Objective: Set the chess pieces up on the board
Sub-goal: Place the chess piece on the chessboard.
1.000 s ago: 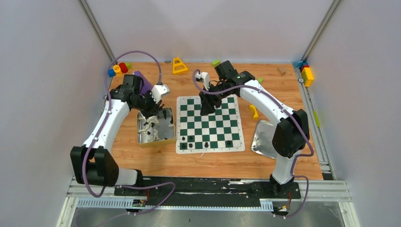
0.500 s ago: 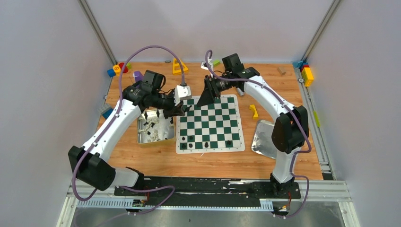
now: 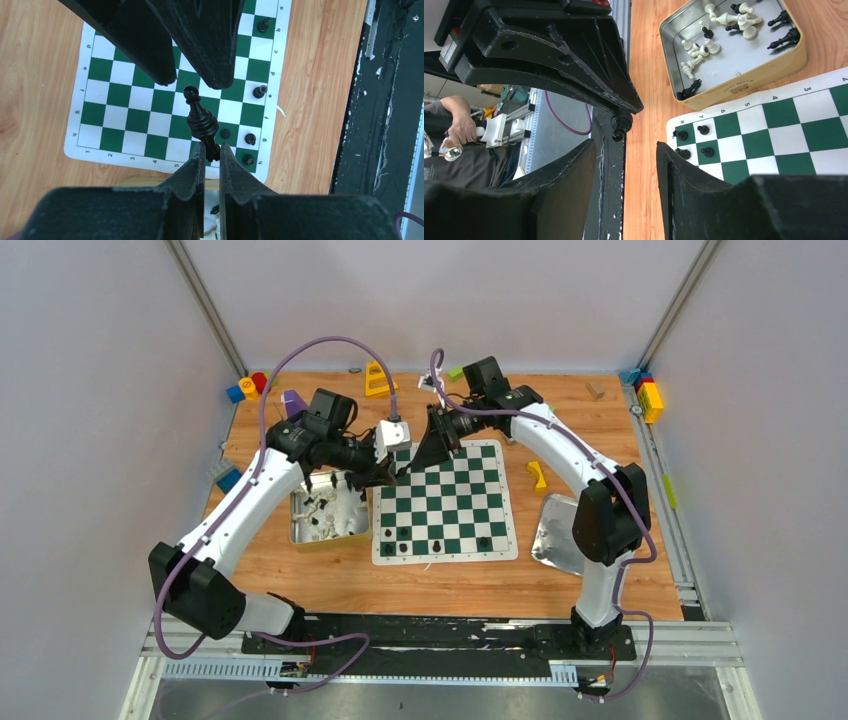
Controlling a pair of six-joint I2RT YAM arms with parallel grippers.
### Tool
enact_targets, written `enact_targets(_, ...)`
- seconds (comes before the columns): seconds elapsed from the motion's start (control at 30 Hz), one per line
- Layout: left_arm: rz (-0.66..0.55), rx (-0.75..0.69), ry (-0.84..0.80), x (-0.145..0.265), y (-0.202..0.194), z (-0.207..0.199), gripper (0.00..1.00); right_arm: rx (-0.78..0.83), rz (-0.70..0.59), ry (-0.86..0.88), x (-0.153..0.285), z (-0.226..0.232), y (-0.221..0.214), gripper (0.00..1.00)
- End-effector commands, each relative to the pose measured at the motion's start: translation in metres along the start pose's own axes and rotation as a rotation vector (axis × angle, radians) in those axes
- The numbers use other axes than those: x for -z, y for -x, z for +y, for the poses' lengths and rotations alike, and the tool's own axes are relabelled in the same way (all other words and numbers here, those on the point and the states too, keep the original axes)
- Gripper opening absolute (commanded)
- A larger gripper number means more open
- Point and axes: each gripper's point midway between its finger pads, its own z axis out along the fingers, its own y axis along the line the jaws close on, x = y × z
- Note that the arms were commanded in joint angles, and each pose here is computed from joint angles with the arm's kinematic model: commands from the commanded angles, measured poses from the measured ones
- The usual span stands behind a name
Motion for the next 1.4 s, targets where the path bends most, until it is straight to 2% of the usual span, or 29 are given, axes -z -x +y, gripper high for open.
enact_targets(0.0,-0.022,-0.009,-0.004,-0.003,0.007,0.0,0.08,0.051,-0.003,0.037,-0.007,0.009,0.005,0.47)
enact_targets(0.17,-0.013,-0.013,-0.004,-0.004,0.005,-0.001,0.08,0.06,0.0,0.024,-0.011,0.008,0.007,0.45)
enact_targets(0.6,0.006,-0.01,-0.01,-0.007,0.0,-0.002,0.08,0.055,0.01,0.021,-0.016,0.004,0.005,0.28)
enact_targets(1.0,0.018,-0.011,-0.022,-0.008,-0.004,-0.004,0.08,0.057,0.012,0.021,-0.018,0.003,0.006,0.21)
enact_targets(1.37,0.041,-0.011,-0.001,-0.008,-0.008,0.0,0.06,0.064,0.007,-0.03,-0.012,-0.004,0.006,0.0)
